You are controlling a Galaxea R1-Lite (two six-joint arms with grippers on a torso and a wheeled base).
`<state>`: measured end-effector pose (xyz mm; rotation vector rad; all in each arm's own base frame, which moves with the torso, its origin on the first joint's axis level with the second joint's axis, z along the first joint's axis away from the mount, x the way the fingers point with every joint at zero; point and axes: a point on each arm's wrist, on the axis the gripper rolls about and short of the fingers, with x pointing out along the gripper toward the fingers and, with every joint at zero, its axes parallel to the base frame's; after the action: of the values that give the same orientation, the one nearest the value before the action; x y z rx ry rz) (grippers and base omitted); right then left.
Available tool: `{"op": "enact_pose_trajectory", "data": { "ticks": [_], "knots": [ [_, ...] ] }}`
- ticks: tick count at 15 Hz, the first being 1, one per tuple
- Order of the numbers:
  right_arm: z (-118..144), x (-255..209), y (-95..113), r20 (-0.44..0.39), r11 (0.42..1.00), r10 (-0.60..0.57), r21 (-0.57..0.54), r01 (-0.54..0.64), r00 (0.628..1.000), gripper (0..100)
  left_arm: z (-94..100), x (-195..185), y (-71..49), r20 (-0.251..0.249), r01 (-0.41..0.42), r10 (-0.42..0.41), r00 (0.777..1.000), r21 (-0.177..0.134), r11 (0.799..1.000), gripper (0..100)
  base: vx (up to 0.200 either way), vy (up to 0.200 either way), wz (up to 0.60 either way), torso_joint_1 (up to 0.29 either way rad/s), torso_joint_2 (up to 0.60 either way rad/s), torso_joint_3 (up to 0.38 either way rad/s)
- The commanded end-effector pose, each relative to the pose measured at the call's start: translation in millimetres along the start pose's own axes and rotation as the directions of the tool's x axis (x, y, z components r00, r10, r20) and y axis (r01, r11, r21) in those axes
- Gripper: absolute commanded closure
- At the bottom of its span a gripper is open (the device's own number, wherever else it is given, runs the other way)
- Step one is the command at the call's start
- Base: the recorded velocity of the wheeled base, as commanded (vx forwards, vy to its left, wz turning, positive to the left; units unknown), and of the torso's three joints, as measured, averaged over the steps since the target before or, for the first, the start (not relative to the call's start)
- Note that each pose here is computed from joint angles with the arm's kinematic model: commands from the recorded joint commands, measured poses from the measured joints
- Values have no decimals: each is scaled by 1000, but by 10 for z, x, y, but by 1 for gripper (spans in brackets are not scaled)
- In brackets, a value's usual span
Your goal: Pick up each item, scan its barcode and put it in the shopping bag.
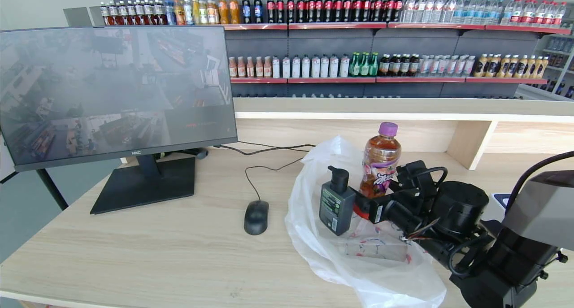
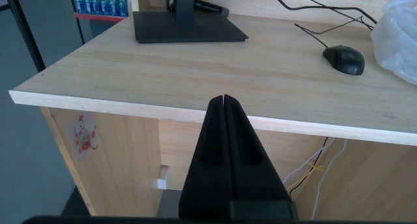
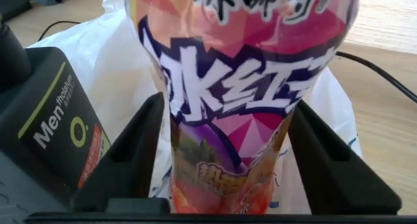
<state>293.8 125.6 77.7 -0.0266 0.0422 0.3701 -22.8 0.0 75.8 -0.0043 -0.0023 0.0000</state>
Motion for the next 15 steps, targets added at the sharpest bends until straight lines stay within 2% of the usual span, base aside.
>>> {"op": "enact_pose_trajectory", "data": {
  "ticks": [1,11,15],
  "knots": [
    [28,-40,3,5,1000,1,-8,-1,1000,0,0,0,0,1,0,0,1000,0,1000,100,0,0,0,0,0,0],
    [190,-199,-5,40,1000,1,-14,0,999,0,0,0,0,1,0,0,1000,0,1000,100,0,0,0,0,0,0],
    [382,-399,-16,90,1000,0,-11,1,996,0,0,0,0,1,0,0,1000,0,1000,100,0,0,0,0,0,0]
  ]
}}
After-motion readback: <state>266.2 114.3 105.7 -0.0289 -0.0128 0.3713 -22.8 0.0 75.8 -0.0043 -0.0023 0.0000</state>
